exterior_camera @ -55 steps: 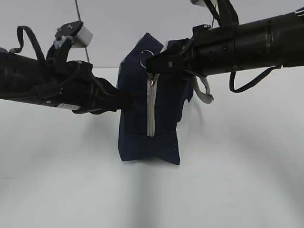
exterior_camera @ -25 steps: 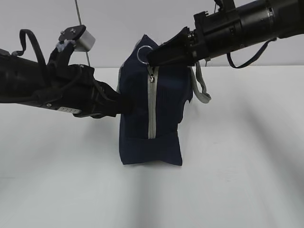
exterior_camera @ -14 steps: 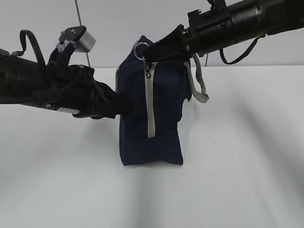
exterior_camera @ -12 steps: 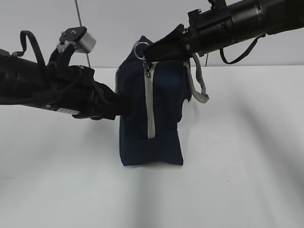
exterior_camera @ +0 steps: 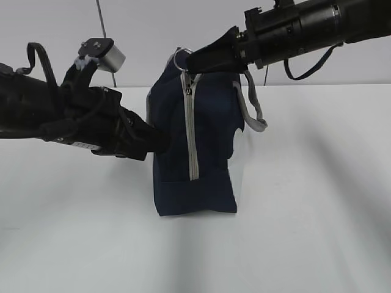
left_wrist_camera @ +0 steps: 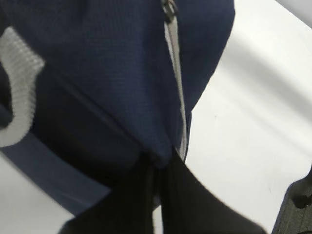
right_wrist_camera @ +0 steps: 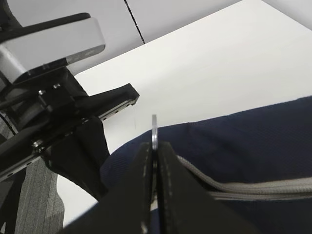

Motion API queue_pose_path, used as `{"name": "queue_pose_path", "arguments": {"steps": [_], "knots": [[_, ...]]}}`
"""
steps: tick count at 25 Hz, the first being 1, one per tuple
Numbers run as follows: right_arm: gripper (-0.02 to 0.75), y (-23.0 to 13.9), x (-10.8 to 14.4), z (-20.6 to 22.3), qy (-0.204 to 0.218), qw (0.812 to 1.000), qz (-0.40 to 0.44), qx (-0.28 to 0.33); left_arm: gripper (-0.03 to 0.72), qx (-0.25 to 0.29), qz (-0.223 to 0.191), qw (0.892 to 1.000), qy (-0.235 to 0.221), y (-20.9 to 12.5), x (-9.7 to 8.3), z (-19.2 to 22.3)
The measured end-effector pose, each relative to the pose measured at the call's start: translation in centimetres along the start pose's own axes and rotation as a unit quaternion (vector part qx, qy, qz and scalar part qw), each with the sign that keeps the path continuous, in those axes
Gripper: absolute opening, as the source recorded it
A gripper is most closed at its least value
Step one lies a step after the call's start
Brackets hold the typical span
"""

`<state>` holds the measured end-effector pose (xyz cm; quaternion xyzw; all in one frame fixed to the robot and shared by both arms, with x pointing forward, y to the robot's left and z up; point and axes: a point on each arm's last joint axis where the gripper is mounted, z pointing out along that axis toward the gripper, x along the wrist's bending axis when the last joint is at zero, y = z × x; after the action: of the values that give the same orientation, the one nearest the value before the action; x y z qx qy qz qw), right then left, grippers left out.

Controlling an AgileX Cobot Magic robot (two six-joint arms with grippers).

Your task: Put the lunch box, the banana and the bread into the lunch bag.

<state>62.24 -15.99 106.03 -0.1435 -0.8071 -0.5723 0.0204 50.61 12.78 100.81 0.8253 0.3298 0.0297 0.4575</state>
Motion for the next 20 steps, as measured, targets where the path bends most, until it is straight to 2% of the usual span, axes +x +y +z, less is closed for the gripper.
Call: {"name": "queue_pose_path", "arguments": {"steps": [8, 14, 20], "knots": [[-0.016, 0.0, -1.0, -1.6, -0.021, 0.999, 0.016, -0.025, 0.003, 0.008, 0.011, 1.000, -0.002, -0.1, 0.0, 0.0], [-0.016, -0.5, -1.5, -1.3, -0.017, 0.999, 0.024, -0.025, 0.003, 0.015, 0.018, 1.000, -0.013, -0.3, -0.2, 0.0], [-0.016, -0.3, -3.2, -0.8, -0.019, 0.999, 0.022, -0.029, 0.003, 0.016, 0.020, 1.000, -0.018, -0.2, -0.3, 0.0]]}}
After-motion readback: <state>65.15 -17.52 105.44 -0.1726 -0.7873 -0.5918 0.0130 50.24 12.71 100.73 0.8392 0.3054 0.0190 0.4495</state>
